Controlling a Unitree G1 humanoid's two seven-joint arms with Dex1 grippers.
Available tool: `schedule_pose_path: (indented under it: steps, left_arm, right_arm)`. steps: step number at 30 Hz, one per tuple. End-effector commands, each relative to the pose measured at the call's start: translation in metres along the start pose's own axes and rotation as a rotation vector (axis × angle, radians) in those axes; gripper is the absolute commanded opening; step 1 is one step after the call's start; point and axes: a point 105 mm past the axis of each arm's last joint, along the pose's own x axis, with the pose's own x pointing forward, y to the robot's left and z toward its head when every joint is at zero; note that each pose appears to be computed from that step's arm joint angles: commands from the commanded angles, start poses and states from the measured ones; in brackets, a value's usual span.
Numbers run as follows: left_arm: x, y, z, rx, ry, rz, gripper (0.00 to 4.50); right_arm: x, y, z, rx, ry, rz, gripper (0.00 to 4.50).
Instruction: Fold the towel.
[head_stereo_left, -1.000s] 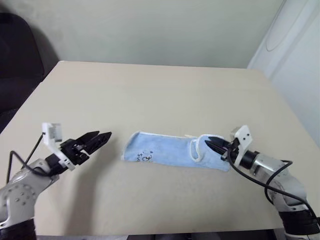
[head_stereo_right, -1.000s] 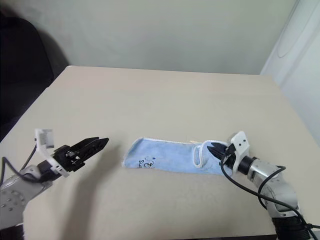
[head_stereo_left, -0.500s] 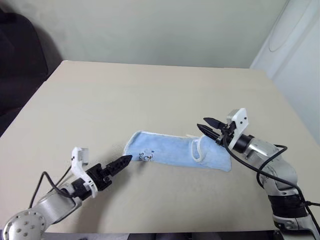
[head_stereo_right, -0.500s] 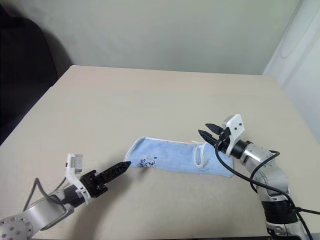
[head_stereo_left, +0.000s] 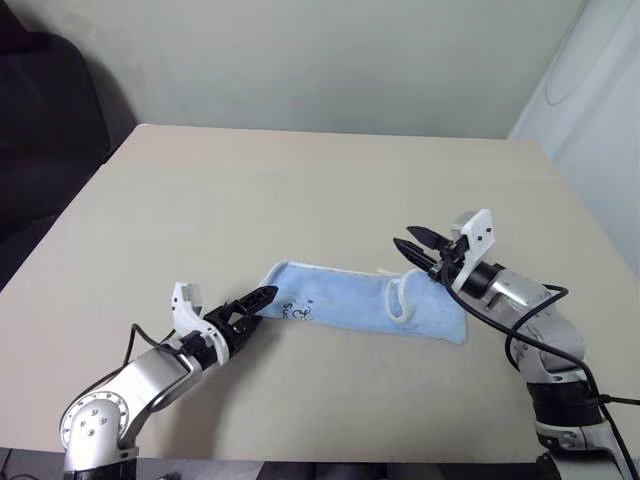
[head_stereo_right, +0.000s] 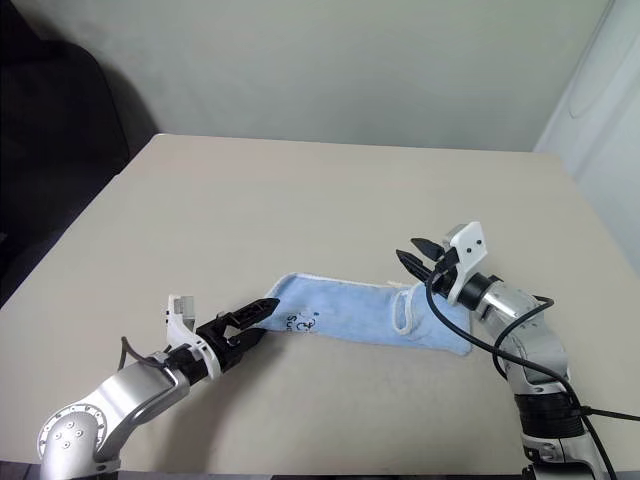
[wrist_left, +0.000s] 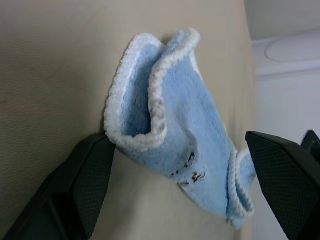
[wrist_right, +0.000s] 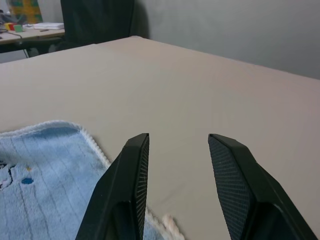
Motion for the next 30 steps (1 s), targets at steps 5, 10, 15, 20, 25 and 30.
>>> schedule_pose_path:
  steps: [5,10,15,20,25,30]
  left_arm:
    - [0.021,0.016,0.0,-0.013,0.025,0.095,4.5]
    - [0.023,0.017,0.003,0.013,0.02,0.091,3.16]
    - [0.022,0.009,0.008,0.056,-0.006,0.05,1.24]
    - [0.02,-0.006,0.013,0.117,-0.024,-0.007,0.02]
    - [0.016,-0.035,0.032,0.297,-0.063,-0.11,0.02]
    - [0.023,-0.094,0.041,0.583,-0.036,-0.287,0.02]
  right_arm:
    - [-0.001,-0.006,0.018,-0.043,-0.069,-0.039,1.96]
    - [-0.002,-0.006,0.02,-0.043,-0.075,-0.049,2.01]
    - [-0.004,-0.006,0.02,-0.042,-0.079,-0.059,2.01]
    - [-0.006,-0.007,0.02,-0.04,-0.081,-0.067,2.01]
    - [-0.012,-0.018,0.024,-0.049,-0.087,-0.108,2.01]
    - [-0.022,-0.032,0.03,-0.082,-0.087,-0.165,2.01]
